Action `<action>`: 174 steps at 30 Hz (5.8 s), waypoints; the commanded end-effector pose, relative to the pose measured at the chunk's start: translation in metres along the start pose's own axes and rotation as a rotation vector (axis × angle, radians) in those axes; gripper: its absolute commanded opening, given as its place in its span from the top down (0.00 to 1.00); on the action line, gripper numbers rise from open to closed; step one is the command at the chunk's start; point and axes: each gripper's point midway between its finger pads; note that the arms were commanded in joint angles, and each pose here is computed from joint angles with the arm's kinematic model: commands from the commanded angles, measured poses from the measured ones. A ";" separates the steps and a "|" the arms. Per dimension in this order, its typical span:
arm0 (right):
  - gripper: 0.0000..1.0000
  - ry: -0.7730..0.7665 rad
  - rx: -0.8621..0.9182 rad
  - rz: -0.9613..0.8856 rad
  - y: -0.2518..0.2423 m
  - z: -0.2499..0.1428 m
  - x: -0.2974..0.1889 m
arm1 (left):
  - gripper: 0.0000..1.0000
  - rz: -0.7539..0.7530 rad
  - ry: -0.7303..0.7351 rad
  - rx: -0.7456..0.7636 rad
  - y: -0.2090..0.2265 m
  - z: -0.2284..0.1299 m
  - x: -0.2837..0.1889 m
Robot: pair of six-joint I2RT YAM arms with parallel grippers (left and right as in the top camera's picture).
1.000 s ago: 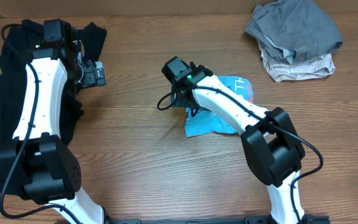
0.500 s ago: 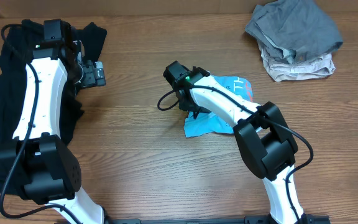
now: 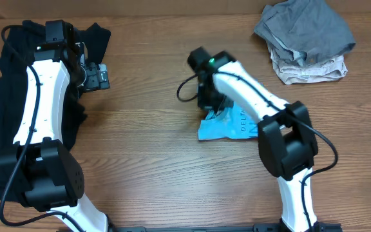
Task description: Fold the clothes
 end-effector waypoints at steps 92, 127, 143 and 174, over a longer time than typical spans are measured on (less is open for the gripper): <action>0.17 -0.563 -0.247 0.324 -0.139 0.196 -0.195 | 0.00 -0.051 -0.087 -0.030 -0.009 0.023 0.004; 0.00 -0.524 -0.032 0.599 -0.150 0.041 -0.337 | 0.00 -0.052 -0.088 -0.030 -0.009 0.023 0.003; 0.00 -0.933 -0.141 0.504 -0.180 0.030 -0.420 | 0.00 -0.051 -0.087 -0.030 -0.009 0.023 0.003; 0.00 -1.458 -0.063 0.506 -0.214 -0.084 -0.228 | 0.00 -0.051 -0.087 -0.030 -0.009 0.023 0.003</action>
Point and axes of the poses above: each gripper's point midway between its finger pads, its own x axis out along the fingers, its own y axis along the line the jaws close on, z = x × y, and after that the axes turned 9 degrees about x, right-handed
